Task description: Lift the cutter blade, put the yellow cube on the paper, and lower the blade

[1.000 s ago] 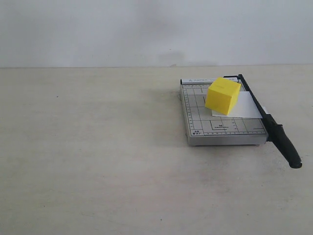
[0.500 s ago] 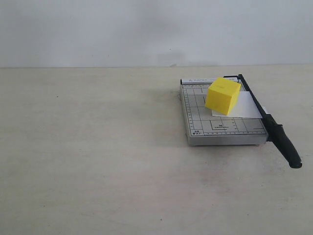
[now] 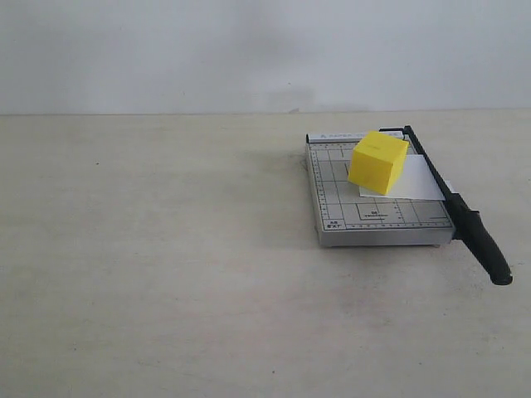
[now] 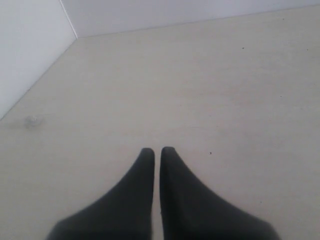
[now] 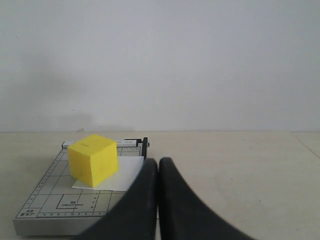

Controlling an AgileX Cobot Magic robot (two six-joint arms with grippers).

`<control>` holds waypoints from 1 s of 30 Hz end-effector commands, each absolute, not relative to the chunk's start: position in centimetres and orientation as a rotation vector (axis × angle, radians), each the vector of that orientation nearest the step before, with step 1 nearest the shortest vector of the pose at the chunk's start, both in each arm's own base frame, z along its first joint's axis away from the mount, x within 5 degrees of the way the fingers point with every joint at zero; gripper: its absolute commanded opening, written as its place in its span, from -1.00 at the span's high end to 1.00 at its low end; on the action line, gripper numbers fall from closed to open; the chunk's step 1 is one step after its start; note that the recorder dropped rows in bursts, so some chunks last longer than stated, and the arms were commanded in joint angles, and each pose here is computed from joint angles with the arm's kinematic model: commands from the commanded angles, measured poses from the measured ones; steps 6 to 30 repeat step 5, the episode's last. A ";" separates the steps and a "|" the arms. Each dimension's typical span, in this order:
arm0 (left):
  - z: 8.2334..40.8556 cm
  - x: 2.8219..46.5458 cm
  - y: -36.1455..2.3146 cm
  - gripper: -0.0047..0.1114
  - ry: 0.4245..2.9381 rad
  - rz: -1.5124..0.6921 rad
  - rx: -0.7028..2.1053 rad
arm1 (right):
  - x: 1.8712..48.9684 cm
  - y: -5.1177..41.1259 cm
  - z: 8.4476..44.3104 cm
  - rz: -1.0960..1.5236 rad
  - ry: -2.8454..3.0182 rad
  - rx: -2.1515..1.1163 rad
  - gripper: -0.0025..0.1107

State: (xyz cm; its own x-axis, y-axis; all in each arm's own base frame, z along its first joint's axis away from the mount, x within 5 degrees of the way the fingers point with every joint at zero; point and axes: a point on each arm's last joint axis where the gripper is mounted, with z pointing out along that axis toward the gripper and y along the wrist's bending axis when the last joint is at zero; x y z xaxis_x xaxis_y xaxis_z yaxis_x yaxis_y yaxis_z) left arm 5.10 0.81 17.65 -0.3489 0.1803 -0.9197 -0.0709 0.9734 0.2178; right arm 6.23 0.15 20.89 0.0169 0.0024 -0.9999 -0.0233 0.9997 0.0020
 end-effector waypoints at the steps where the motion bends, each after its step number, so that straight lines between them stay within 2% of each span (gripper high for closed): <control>1: 17.6 5.1 0.8 0.84 1.902 0.257 0.087 | 6.2 0.1 20.9 0.022 1.551 -0.016 0.96; 30: 17.6 5.1 0.8 0.84 1.902 0.257 0.087 | 6.2 0.1 20.9 0.022 1.551 -0.016 0.96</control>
